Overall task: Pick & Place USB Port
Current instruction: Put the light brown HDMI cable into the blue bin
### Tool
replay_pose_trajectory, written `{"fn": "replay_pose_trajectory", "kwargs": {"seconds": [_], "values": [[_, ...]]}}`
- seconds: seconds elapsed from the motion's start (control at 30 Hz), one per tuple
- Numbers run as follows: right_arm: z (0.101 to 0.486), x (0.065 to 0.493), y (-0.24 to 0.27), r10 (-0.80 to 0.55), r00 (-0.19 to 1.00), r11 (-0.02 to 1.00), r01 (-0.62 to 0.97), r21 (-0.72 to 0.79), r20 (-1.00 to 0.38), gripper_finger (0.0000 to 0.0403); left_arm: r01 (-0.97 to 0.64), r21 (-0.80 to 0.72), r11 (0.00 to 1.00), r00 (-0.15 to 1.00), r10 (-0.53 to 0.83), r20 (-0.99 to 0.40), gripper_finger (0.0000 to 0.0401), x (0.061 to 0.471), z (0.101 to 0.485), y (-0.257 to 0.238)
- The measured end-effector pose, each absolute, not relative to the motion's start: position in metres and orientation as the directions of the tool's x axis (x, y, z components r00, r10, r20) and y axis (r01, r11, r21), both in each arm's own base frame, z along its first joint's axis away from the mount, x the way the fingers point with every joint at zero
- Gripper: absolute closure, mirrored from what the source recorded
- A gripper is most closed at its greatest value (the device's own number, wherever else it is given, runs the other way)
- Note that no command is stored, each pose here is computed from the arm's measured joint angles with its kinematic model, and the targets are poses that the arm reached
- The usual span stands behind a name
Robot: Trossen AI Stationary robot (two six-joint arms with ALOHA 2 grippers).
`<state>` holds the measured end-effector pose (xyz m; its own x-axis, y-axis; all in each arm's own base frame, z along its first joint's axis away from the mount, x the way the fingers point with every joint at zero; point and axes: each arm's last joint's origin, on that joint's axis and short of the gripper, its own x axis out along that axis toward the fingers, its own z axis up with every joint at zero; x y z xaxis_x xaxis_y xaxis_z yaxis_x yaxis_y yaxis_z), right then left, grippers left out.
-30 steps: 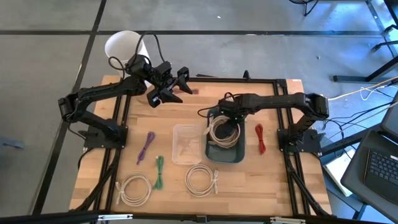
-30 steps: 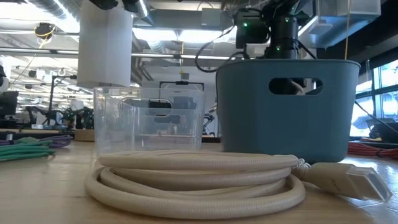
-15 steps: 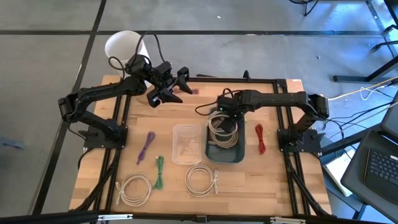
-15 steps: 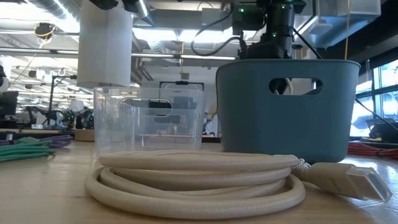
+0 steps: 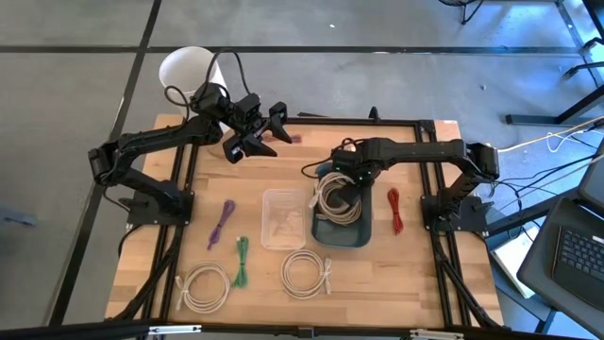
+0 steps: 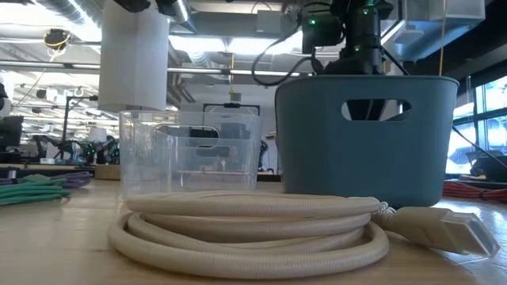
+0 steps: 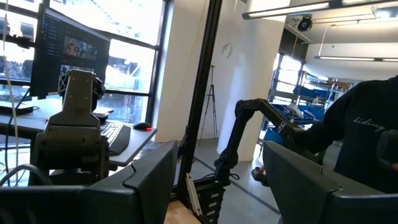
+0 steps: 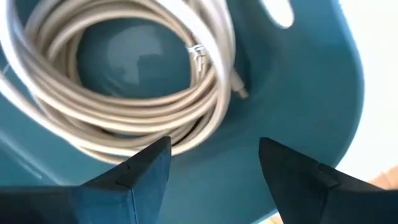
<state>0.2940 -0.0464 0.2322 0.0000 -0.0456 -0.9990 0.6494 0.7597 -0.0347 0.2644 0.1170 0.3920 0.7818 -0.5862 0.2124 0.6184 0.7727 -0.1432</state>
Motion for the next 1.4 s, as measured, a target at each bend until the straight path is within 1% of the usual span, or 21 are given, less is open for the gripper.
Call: {"fn": "replay_pose_trajectory", "kwargs": {"seconds": [0.1,0.23,0.4,0.5,0.6,0.7,0.77,0.87,0.97,1.07,1.13,1.27,1.4], "values": [[0.238,0.297,-0.047,-0.07,0.018,0.756,0.654,-0.042,-0.997,0.0166,0.618,-0.144,0.773,0.782,-0.586,0.212,0.0171,0.264,0.392,0.117],[0.248,0.306,-0.049,-0.085,0.108,0.785,0.619,0.0,-0.991,0.0184,0.618,-0.145,0.773,0.782,-0.585,0.213,0.0171,0.264,0.392,0.117],[0.26,0.322,-0.049,-0.088,0.264,0.816,0.572,0.082,-0.961,0.0199,0.619,-0.159,0.769,0.783,-0.585,0.213,0.0171,0.264,0.392,0.117],[0.268,0.334,-0.047,-0.093,0.386,0.842,0.523,0.135,-0.918,0.0206,0.618,-0.16,0.769,0.783,-0.585,0.213,0.0171,0.264,0.392,0.117],[0.28,0.343,-0.045,-0.084,0.478,0.861,0.476,0.177,-0.874,0.0211,0.623,-0.161,0.766,0.78,-0.59,0.21,0.0171,0.264,0.392,0.117],[0.298,0.348,-0.041,-0.029,0.53,0.887,0.405,0.223,-0.848,0.0218,0.664,-0.201,0.72,0.748,-0.638,0.183,0.0171,0.263,0.391,0.116],[0.312,0.35,-0.035,0.072,0.565,0.898,0.322,0.3,-0.822,0.0224,0.696,-0.252,0.672,0.715,-0.682,0.155,0.0171,0.262,0.39,0.115],[0.335,0.354,-0.023,0.256,0.613,0.879,0.174,0.444,-0.747,0.0235,0.728,-0.346,0.592,0.658,-0.745,0.109,0.0171,0.257,0.391,0.114],[0.353,0.354,-0.009,0.358,0.622,0.858,0.075,0.508,-0.696,0.0246,0.72,-0.404,0.564,0.645,-0.759,0.09,0.0174,0.25,0.395,0.11],[0.366,0.349,0.001,0.369,0.596,0.862,0.068,0.503,-0.713,0.0257,0.707,-0.436,0.557,0.645,-0.76,0.075,0.0182,0.239,0.4,0.102],[0.373,0.342,0.005,0.322,0.57,0.883,0.109,0.457,-0.756,0.0264,0.689,-0.485,0.539,0.642,-0.764,0.065,0.0188,0.232,0.403,0.094],[0.383,0.324,0.008,0.136,0.471,0.929,0.245,0.277,-0.872,0.028,0.649,-0.563,0.511,0.651,-0.756,0.064,0.02,0.21,0.414,0.07],[0.391,0.305,0.011,-0.058,0.357,0.938,0.339,0.071,-0.932,0.0295,0.592,-0.596,0.543,0.722,-0.686,0.092,0.0215,0.18,0.427,0.038]]}}
